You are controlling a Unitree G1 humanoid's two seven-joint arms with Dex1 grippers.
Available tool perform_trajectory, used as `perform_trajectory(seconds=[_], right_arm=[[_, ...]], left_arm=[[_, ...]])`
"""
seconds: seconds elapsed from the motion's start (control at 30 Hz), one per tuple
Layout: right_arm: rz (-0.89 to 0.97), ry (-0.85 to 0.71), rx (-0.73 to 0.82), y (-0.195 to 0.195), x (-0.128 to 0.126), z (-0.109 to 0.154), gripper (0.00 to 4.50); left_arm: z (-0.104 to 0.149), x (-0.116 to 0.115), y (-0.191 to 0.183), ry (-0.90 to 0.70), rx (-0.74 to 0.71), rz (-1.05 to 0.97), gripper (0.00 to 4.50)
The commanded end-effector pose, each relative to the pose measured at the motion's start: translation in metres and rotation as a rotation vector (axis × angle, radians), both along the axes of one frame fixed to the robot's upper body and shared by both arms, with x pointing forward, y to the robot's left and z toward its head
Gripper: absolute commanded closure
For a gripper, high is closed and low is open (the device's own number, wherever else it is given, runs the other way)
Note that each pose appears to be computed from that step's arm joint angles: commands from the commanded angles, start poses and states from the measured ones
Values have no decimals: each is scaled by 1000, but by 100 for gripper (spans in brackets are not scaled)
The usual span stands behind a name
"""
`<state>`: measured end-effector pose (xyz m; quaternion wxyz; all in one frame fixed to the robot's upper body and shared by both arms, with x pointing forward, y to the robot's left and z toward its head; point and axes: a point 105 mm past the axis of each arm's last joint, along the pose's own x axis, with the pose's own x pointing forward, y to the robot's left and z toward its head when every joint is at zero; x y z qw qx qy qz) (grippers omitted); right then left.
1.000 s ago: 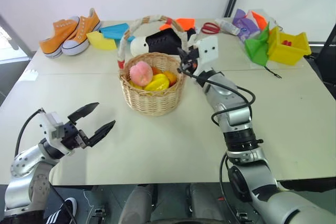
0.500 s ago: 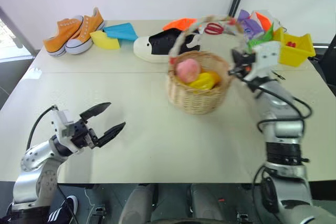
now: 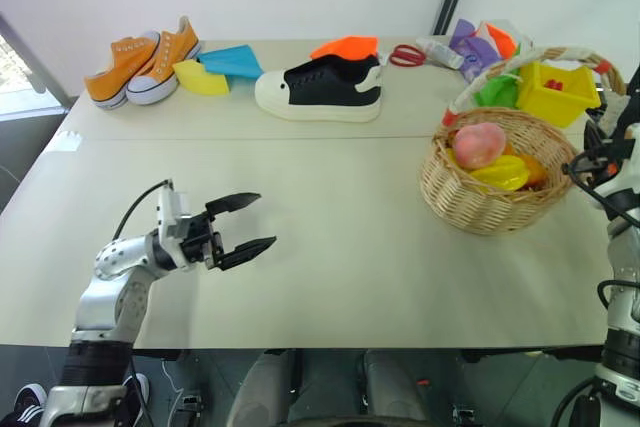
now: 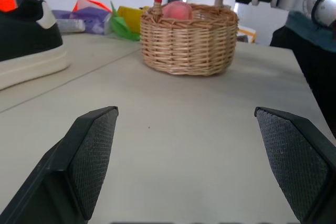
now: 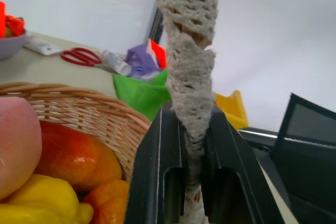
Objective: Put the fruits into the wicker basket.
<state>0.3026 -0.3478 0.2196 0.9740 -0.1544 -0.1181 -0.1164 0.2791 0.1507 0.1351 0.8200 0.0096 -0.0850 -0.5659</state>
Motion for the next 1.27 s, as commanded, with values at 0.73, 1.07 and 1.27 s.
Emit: perform_trajectory(seconds=[0.73,1.07,1.27], right_arm=[[599,-47,77,174,-57,-31,4],[1097,304,-53,223,-26,-72,4],[1140,305,-93,229,-5,-76,4]], left_arm=[[2,39,43,-16,-10,299,0],[-8,49,109,18,20,778,0],[3,35,138,-15,-19,921,0]])
